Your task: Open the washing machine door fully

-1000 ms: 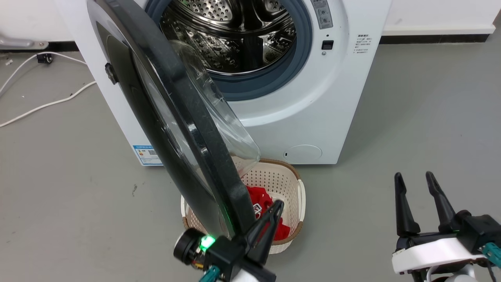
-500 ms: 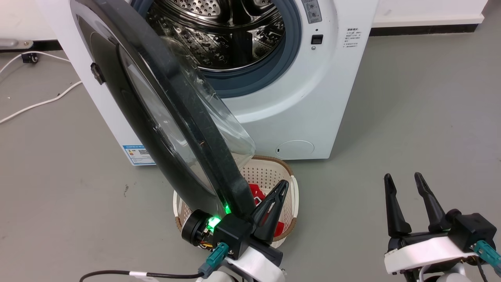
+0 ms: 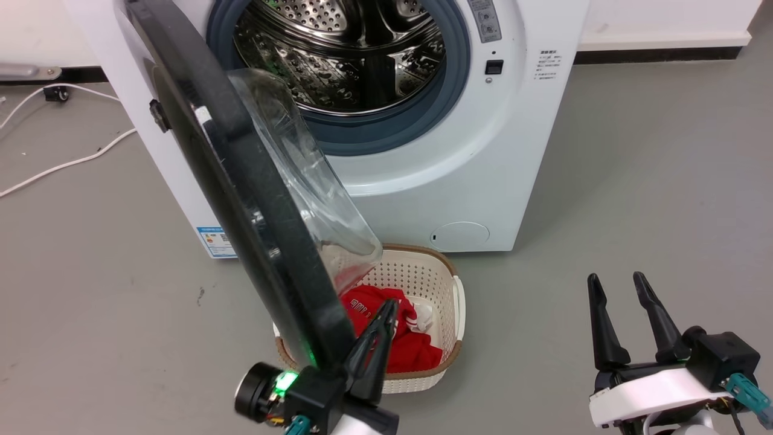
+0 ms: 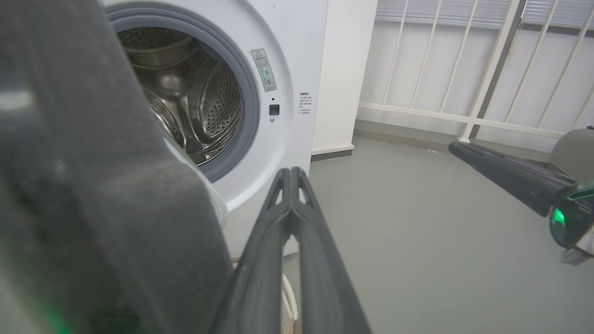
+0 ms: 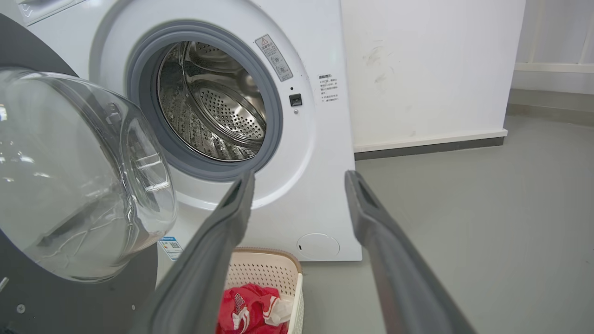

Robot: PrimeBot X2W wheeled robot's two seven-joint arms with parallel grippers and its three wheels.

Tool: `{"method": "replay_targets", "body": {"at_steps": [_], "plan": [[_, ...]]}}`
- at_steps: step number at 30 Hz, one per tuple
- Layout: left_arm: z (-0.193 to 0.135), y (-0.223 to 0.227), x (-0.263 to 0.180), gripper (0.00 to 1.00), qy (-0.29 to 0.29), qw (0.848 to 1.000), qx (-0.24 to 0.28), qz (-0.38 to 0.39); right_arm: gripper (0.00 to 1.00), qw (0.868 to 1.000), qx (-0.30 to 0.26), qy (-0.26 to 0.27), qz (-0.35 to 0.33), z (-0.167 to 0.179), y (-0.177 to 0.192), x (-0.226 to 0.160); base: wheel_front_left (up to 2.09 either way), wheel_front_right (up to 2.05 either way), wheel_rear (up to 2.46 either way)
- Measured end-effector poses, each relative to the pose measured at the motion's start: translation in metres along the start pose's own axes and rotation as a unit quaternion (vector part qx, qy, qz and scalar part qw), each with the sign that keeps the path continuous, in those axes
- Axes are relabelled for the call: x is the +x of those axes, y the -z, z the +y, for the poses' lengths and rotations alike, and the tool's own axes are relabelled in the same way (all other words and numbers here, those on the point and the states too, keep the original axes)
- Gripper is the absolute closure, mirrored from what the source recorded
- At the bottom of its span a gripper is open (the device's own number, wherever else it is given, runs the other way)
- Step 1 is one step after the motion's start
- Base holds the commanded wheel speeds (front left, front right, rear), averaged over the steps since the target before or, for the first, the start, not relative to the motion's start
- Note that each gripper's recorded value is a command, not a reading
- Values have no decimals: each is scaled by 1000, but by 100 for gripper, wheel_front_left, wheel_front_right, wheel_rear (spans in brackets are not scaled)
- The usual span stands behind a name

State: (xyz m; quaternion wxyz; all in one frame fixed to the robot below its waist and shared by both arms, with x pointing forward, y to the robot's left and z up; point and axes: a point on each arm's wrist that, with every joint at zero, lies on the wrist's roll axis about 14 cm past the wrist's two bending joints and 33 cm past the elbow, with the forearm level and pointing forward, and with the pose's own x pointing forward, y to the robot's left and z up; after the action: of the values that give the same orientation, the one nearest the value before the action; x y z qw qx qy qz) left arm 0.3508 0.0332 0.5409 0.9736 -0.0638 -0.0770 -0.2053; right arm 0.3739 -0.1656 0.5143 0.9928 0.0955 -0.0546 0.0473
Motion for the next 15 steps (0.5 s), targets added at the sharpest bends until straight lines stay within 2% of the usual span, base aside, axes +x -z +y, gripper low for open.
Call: {"method": "replay_targets", "body": {"at_steps": [15], "plan": [[44,-24,-57,100,-123,992,8,4,0,999,3,-36,13,23,10,12,0,0,0]]}}
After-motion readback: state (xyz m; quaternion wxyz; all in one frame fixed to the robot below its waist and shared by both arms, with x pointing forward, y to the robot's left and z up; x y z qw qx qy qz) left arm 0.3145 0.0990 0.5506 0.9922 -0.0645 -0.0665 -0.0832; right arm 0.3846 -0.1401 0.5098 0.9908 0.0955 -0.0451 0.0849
